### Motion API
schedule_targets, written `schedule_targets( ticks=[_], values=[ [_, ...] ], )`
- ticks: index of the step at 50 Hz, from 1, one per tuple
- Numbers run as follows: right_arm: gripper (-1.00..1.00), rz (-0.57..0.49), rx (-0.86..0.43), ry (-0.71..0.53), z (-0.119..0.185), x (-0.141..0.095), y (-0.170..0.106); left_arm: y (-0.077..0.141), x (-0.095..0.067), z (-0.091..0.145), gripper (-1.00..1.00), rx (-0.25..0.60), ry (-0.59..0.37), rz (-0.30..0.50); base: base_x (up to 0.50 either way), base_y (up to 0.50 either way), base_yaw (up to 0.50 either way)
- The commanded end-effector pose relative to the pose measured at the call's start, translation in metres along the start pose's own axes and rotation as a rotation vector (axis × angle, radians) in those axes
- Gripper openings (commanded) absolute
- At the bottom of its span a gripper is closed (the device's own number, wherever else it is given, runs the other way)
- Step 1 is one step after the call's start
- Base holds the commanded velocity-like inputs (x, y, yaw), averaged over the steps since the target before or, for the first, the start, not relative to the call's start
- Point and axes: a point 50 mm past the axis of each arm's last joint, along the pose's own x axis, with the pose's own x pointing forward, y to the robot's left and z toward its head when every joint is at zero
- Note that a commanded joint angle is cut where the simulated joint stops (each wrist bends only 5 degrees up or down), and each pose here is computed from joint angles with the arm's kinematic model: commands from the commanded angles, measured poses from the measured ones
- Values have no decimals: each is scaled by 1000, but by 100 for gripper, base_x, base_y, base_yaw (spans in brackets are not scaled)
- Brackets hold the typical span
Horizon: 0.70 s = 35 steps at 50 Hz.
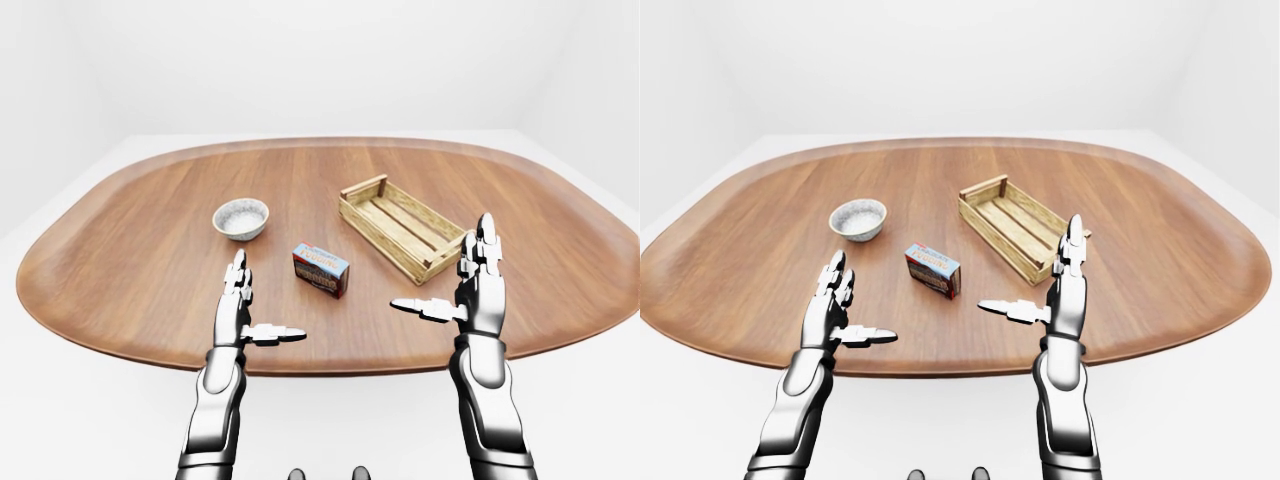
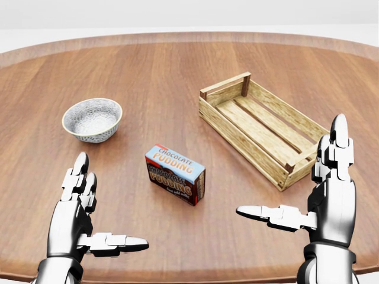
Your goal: Pick up the chocolate pudding and put it in the tray.
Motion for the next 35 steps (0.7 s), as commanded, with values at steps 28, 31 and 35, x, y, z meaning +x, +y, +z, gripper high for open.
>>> schedule_targets(
  ticks=[28,31,35],
  values=[
    [100,1,-1,6,-1,0,0,0,-1,2,100,-2,-4,-4,23,0,0],
    [100,1,0,-1,0,0,0,-1,0,2,100,-3,-4,-4,23,0,0],
    [100,2,-1,4,-1,0,0,0,1,1,100,-3,-5,-3,23,0,0]
  ],
)
